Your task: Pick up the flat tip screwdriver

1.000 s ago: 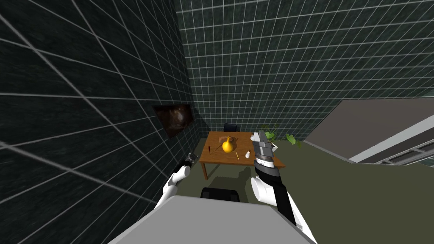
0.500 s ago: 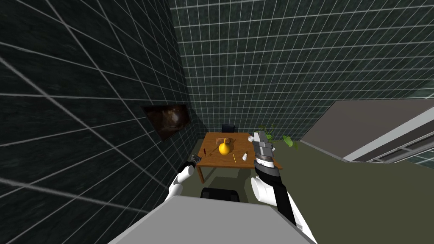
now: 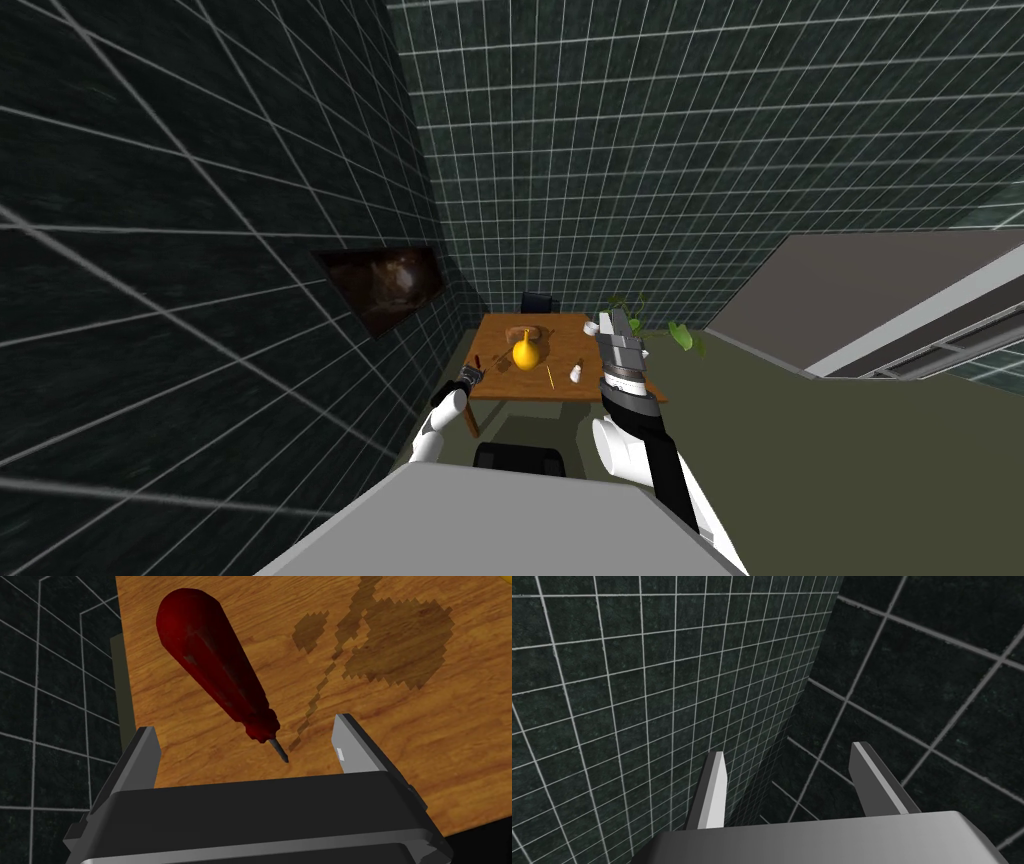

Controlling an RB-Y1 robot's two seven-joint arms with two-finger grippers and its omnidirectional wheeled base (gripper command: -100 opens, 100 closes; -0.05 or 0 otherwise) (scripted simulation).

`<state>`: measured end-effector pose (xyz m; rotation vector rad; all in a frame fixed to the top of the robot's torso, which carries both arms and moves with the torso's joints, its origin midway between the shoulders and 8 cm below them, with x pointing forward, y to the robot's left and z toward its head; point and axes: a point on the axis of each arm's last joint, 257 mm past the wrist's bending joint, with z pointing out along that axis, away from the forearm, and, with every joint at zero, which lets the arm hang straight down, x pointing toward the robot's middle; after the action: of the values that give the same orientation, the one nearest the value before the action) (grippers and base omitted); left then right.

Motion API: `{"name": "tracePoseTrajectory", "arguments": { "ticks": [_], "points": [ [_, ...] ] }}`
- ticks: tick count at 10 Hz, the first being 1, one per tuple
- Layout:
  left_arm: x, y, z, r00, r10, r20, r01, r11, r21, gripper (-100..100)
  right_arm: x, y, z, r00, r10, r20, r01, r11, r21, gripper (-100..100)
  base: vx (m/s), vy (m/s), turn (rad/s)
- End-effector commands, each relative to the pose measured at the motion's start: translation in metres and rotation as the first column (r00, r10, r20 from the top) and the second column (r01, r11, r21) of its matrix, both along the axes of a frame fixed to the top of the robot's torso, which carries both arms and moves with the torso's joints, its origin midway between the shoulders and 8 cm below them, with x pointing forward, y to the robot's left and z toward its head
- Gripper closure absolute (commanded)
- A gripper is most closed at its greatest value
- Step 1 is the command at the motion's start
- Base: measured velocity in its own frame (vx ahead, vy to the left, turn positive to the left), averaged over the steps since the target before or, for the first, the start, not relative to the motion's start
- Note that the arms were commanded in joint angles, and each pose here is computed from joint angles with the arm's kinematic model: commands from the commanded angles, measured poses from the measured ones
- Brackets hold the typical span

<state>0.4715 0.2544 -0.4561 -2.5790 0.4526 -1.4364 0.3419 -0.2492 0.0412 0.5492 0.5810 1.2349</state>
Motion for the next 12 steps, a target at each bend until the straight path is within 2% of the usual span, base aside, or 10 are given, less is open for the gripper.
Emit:
{"name": "tracePoseTrajectory", "arguments": {
  "ticks": [1,2,5,6,10,11,12],
  "points": [
    [0.0,0.0,0.0,1.0,0.0,0.0,0.0,1.0,0.0,0,0.0,0.0,0.0,1.0,0.0,0.0,0.0,1.0,0.0,0,0.0,0.0,0.0],
    [-0.003,-0.006,-0.006,1.0,0.007,0.0,-0.007,1.0,-0.001,-100,0.0,0.0,0.0,1.0,0.0,0.0,0.0,1.0,0.0,0,0.051,0.03,-0.05],
    [-0.004,-0.011,-0.009,1.0,0.011,-0.001,-0.011,1.0,-0.003,-100,0.0,0.0,0.0,1.0,0.0,0.0,0.0,1.0,0.0,0,0.068,0.054,-0.032],
    [-0.004,-0.011,-0.009,1.0,0.012,0.0,-0.012,1.0,-0.001,100,0.0,0.0,0.0,1.0,0.0,0.0,0.0,1.0,0.0,0,0.007,0.006,0.001],
    [-0.004,-0.011,-0.009,1.0,0.013,0.001,-0.013,1.0,-0.004,100,0.0,0.0,0.0,1.0,0.0,0.0,0.0,1.0,0.0,0,0.0,0.0,0.0],
    [-0.004,-0.011,-0.009,1.0,0.013,0.001,-0.013,1.0,-0.004,0,0.0,0.0,0.0,1.0,0.0,0.0,0.0,1.0,0.0,0,0.0,0.0,0.0],
    [-0.002,-0.003,-0.003,1.0,0.004,0.0,-0.004,1.0,0.0,100,0.0,0.0,0.0,1.0,0.0,0.0,0.0,1.0,0.0,0,-0.069,-0.051,0.073]
  ]
}}
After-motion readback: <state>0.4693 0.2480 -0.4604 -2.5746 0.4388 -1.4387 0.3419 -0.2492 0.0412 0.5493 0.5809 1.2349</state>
